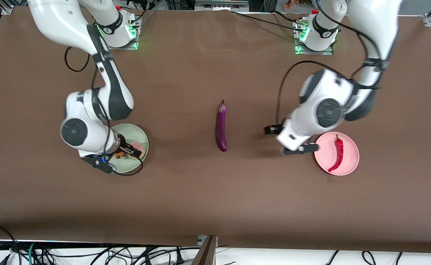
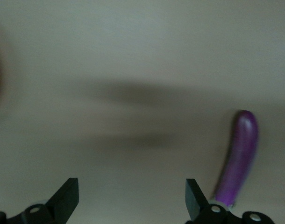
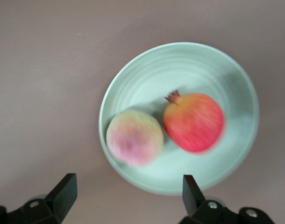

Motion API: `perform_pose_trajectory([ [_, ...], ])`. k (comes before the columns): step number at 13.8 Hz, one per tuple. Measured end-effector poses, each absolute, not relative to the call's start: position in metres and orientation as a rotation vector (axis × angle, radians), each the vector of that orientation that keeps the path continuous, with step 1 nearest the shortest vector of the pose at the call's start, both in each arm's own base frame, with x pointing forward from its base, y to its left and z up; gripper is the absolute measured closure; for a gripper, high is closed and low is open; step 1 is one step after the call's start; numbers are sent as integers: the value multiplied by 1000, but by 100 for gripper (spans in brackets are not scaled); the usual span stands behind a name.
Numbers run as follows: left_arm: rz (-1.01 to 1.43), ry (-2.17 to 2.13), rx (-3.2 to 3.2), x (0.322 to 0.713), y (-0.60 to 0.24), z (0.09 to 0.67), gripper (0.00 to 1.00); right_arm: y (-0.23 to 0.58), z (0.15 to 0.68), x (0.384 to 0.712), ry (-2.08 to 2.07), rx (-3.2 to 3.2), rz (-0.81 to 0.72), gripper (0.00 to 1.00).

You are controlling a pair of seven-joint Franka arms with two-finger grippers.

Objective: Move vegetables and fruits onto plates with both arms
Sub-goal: 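Place the peach on the green plate while the left gripper reaches the eggplant, then withdraw the right gripper while the left gripper grasps the purple eggplant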

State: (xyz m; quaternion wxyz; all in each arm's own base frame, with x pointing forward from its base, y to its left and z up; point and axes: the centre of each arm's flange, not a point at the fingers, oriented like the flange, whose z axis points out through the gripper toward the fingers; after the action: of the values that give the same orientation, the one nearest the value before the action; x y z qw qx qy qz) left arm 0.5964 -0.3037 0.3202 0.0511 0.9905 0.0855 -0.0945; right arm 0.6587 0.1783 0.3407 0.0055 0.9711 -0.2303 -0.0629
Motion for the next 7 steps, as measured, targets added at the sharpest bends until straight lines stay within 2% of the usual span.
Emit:
perform_pose_trajectory([
  [4,-196,262,2952,551,-415,250,0,170,483,637,-606,3101,-129,0],
  [7,-173,295,2915,526,-453,197,0,143,556,605,-428,3143,-139,0],
])
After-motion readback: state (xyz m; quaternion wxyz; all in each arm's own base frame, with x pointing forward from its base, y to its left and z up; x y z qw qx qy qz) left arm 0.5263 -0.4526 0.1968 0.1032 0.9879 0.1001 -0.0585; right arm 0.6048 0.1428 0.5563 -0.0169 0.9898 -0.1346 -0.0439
